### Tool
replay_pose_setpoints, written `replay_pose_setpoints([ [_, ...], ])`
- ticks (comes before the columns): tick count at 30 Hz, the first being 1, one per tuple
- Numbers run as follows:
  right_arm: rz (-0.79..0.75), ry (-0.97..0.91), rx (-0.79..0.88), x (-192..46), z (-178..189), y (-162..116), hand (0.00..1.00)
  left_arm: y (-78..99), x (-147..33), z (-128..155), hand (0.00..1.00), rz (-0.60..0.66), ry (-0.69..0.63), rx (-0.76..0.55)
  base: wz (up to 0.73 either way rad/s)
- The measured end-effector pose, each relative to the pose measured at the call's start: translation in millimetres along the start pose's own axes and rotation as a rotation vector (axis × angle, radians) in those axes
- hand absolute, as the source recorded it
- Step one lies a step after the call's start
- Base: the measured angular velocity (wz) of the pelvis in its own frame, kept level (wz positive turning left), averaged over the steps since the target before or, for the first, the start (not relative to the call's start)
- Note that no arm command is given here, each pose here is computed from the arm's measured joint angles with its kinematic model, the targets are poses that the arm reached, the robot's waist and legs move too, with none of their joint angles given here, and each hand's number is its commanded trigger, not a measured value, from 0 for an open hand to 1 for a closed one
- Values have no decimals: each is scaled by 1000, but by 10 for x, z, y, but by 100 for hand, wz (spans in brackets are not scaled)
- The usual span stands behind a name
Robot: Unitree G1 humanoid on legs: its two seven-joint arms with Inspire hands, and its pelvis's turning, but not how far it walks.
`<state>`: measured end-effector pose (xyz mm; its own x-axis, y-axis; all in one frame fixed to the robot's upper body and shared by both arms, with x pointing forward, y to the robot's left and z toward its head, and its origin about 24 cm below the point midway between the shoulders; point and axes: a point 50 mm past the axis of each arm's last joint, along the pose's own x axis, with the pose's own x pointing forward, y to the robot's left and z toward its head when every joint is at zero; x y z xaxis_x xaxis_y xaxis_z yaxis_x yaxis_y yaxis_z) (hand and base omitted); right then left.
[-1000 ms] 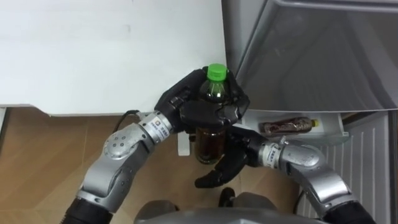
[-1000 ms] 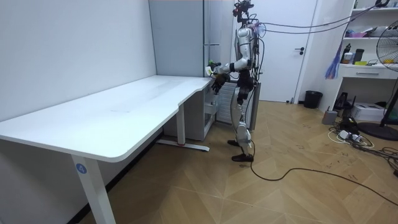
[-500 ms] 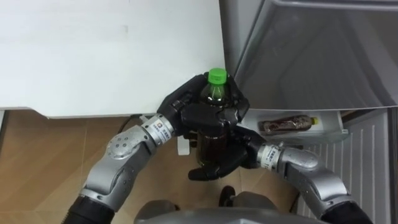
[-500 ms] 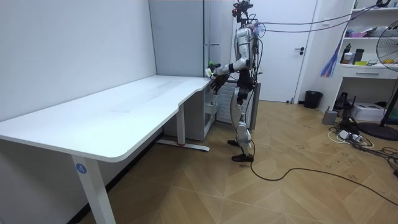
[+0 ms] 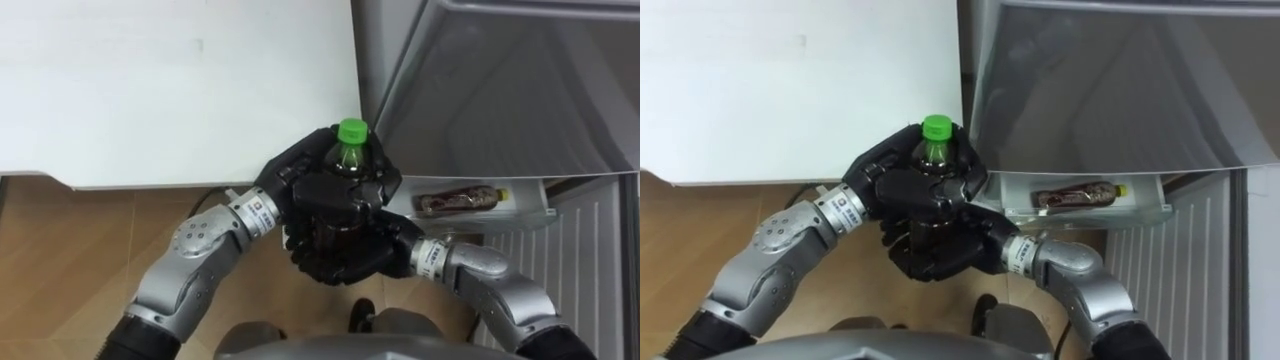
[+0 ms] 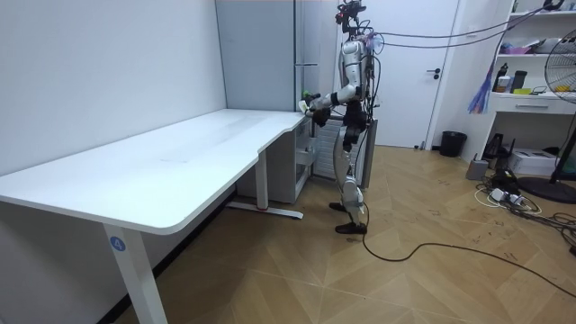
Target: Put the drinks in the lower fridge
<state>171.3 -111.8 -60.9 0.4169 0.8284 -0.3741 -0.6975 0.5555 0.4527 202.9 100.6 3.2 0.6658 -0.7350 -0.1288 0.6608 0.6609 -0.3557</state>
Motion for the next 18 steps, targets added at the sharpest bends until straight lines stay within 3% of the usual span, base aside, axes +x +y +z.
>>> replay_pose_setpoints([
  [7, 1, -13, 15, -11, 1, -1, 100, -1, 4, 8, 100, -1, -14, -32, 0],
  [8, 1, -13, 15, -11, 1, -1, 100, -1, 4, 9, 77, -1, -14, -32, 0],
  [9, 1, -12, 15, -12, 0, -1, 100, -2, 4, 8, 0, -1, -14, -33, 0],
  [18, 1, -14, 23, -33, -4, -11, 100, 2, 6, 21, 0, 7, -25, -25, -1],
])
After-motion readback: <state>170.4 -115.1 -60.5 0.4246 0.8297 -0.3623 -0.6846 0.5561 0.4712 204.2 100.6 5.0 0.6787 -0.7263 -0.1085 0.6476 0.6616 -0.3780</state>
